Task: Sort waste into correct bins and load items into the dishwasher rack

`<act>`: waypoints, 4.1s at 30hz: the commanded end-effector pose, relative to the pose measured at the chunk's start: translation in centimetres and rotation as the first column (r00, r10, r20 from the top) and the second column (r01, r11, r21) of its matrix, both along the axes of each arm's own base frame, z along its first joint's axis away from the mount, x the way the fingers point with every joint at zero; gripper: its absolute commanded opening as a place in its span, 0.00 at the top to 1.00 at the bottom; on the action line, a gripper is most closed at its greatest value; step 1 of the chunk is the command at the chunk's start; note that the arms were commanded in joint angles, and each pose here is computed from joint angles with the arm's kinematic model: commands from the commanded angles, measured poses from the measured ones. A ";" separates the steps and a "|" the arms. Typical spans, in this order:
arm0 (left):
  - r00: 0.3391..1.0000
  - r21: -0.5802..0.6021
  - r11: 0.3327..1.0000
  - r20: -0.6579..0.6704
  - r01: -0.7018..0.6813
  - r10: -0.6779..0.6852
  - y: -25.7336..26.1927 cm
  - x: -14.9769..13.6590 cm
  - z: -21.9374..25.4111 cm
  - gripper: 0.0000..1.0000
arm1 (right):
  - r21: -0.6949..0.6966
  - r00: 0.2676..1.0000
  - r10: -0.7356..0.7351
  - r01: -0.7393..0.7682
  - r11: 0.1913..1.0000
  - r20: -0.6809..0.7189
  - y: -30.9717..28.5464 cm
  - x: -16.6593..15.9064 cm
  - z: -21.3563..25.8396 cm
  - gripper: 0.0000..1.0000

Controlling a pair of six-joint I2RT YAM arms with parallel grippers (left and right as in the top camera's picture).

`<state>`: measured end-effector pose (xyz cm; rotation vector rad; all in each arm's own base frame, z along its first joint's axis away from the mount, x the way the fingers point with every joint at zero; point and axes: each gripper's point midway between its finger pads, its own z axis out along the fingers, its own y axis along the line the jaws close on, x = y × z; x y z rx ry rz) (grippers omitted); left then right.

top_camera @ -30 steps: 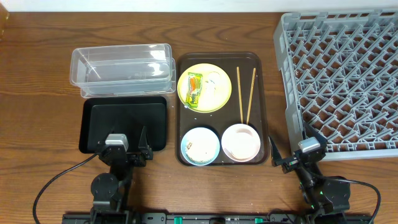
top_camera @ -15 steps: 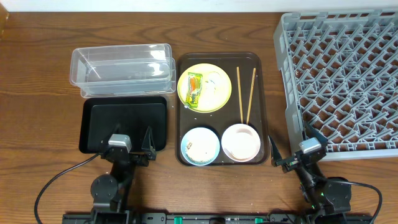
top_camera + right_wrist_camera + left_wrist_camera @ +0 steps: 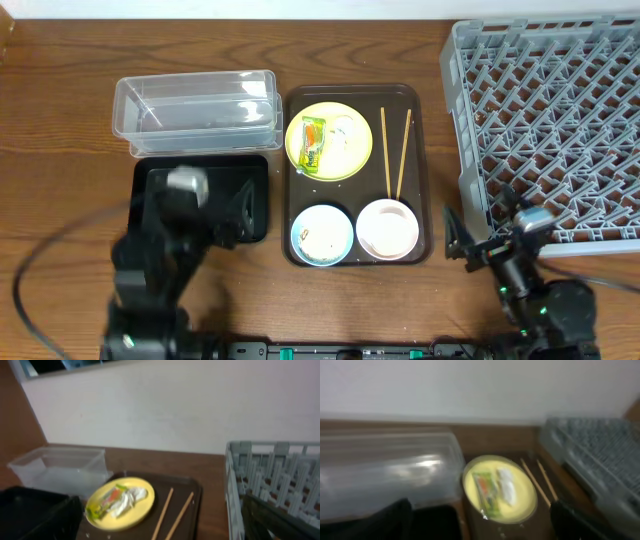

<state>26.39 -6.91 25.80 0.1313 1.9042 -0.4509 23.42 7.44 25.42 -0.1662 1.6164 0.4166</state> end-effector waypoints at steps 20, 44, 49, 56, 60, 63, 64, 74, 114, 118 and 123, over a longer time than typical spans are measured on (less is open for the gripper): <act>0.689 -0.230 0.897 -0.577 0.378 -0.438 -12.8 0.4 -2.0 0.10 | 0.035 0.670 -0.012 0.057 0.998 -0.742 0.9 8.7 1.3 0.01; 0.589 0.190 0.824 -0.783 0.534 -0.201 -23.2 -2.3 -18.5 0.81 | 0.043 0.431 -0.111 0.332 0.942 -0.896 -3.6 5.3 -1.9 0.03; 0.601 0.163 0.829 -0.763 0.535 -0.238 -23.8 -2.1 -16.8 0.94 | 0.045 0.435 -0.111 0.331 0.942 -0.894 -3.6 5.4 -1.8 0.02; 0.667 0.048 0.895 -0.684 0.443 -0.294 -21.4 -0.3 -8.5 0.94 | 0.077 0.498 -0.055 0.240 0.968 -0.865 -2.6 6.1 -1.1 0.01; 0.637 -0.221 0.886 -0.626 0.407 -0.449 -18.8 0.9 -3.2 0.94 | 0.188 0.632 0.187 -0.065 0.980 -0.752 1.2 7.0 1.8 0.01; 0.593 -0.457 0.807 -0.551 0.375 -0.587 -16.1 2.0 0.3 0.94 | 0.261 0.672 0.366 -0.257 0.931 -0.644 3.9 6.9 4.3 0.04; 0.571 -0.544 0.753 -0.506 0.370 -0.646 -15.2 2.2 1.6 0.95 | 0.282 0.672 0.439 -0.337 0.899 -0.597 5.1 6.7 5.3 0.06; 0.448 -0.824 0.404 -0.210 0.398 -0.869 -11.2 1.7 7.9 0.94 | 0.263 0.538 0.759 -0.723 0.639 -0.365 16.1 3.8 9.7 0.10; 0.491 -0.796 0.471 -0.258 0.380 -0.832 -11.1 2.6 6.9 0.32 | 0.263 0.730 0.400 -0.303 0.916 -0.554 6.0 10.1 5.8 0.50; 0.506 -0.785 0.495 -0.276 0.372 -0.817 -11.1 2.9 6.5 0.32 | 0.074 0.665 -0.033 0.132 0.989 -0.746 -2.2 9.3 1.4 0.49; 0.528 -0.768 0.533 -0.305 0.356 -0.793 -11.0 3.3 5.9 0.32 | -0.223 0.412 -0.427 0.456 0.862 -0.805 -9.6 5.7 -2.0 0.48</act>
